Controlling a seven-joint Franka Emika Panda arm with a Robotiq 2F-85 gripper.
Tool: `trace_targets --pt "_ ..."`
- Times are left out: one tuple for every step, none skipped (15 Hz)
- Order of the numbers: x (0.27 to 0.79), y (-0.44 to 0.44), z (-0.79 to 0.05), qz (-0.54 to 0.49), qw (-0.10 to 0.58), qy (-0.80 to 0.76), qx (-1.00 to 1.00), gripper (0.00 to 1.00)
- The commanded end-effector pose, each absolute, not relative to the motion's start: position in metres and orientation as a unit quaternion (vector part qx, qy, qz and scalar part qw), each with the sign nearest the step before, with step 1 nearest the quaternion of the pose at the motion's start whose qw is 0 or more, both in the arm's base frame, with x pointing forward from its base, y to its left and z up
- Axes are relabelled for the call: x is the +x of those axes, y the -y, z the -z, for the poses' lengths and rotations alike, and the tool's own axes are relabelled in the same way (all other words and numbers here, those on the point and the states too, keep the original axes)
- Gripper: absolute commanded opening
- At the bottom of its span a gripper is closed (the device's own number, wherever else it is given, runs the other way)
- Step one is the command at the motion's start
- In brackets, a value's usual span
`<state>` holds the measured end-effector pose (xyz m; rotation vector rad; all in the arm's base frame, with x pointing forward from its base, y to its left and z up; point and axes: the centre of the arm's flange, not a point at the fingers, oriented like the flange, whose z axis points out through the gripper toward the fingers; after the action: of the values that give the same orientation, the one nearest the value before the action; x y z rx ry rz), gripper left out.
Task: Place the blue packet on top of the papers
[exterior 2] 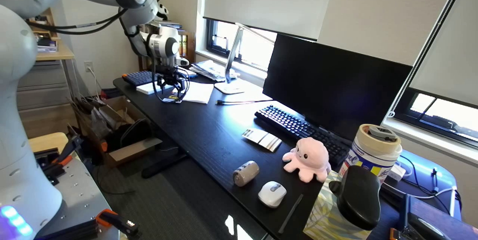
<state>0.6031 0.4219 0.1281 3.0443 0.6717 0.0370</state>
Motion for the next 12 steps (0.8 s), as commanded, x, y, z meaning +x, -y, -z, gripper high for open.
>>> trace_targets --pt "0.597 -0.421 -0.136 0.003 0.006 -0.272 0.962 1.00" --pt "0.597 -0.421 -0.134 0.008 0.000 -0.289 0.957 1.00" --pt "0.603 -0.424 -0.130 0.016 -0.005 -0.296 0.955 1.00" --pt "0.605 -0.424 -0.127 0.022 -0.007 -0.302 0.953 1.00" --pt "0.609 -0.423 -0.125 0.025 -0.004 -0.302 0.953 1.00" --pt "0.610 -0.421 -0.123 0.027 -0.004 -0.306 0.952 1.00" --pt "0.614 -0.419 -0.121 0.031 0.000 -0.311 0.950 1.00" --pt "0.617 -0.417 -0.120 0.034 0.000 -0.317 0.948 1.00" --pt "0.621 -0.416 -0.117 0.045 -0.006 -0.329 0.943 1.00" --pt "0.623 -0.414 -0.115 0.052 -0.011 -0.338 0.940 1.00" --pt "0.625 -0.414 -0.113 0.060 -0.021 -0.355 0.933 1.00" --pt "0.626 -0.414 -0.110 0.065 -0.023 -0.366 0.928 1.00"
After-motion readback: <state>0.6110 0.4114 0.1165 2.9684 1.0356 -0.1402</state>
